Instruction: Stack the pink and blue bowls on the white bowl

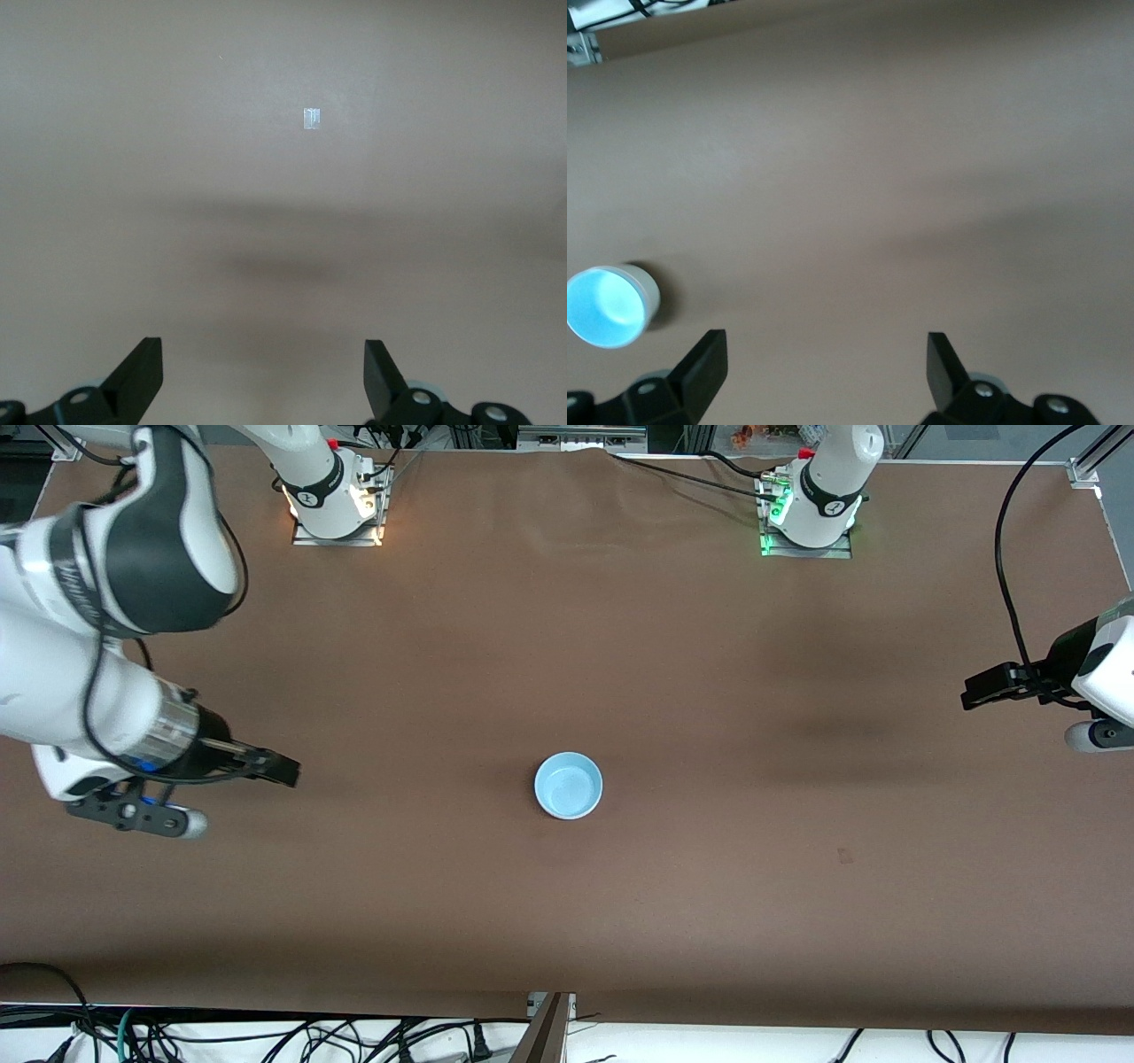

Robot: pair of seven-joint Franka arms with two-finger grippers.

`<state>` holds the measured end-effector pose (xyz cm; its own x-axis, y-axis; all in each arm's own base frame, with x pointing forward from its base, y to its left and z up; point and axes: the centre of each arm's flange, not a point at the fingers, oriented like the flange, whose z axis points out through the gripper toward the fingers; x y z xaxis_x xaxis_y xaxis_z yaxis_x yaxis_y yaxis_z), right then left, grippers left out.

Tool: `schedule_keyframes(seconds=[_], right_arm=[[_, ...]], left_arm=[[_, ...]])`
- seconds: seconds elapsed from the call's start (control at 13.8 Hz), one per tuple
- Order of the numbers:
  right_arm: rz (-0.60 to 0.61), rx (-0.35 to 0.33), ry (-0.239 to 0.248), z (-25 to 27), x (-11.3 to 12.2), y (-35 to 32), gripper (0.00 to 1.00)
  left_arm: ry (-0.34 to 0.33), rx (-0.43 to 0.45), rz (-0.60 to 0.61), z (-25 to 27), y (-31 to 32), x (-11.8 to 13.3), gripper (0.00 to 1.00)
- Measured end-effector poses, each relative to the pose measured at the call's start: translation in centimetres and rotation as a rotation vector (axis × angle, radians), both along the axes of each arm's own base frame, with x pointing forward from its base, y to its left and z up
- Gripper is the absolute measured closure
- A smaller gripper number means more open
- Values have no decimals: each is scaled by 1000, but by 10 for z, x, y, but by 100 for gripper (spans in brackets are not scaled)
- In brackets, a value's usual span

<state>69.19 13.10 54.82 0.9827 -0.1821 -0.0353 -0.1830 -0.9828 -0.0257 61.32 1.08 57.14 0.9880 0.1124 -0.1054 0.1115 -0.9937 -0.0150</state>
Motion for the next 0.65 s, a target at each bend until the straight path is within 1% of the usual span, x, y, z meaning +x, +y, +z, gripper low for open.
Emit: schedule_keyframes(seconds=[0.22, 0.51, 0.65], right_arm=[[1, -11, 23, 13, -7, -26, 0], [-14, -18, 11, 35, -15, -47, 0], [-4, -17, 17, 39, -18, -54, 0]], left_arm=[[0, 0, 0, 0, 0, 0, 0], [0, 0, 0, 0, 0, 0, 0], [0, 0, 0, 0, 0, 0, 0]])
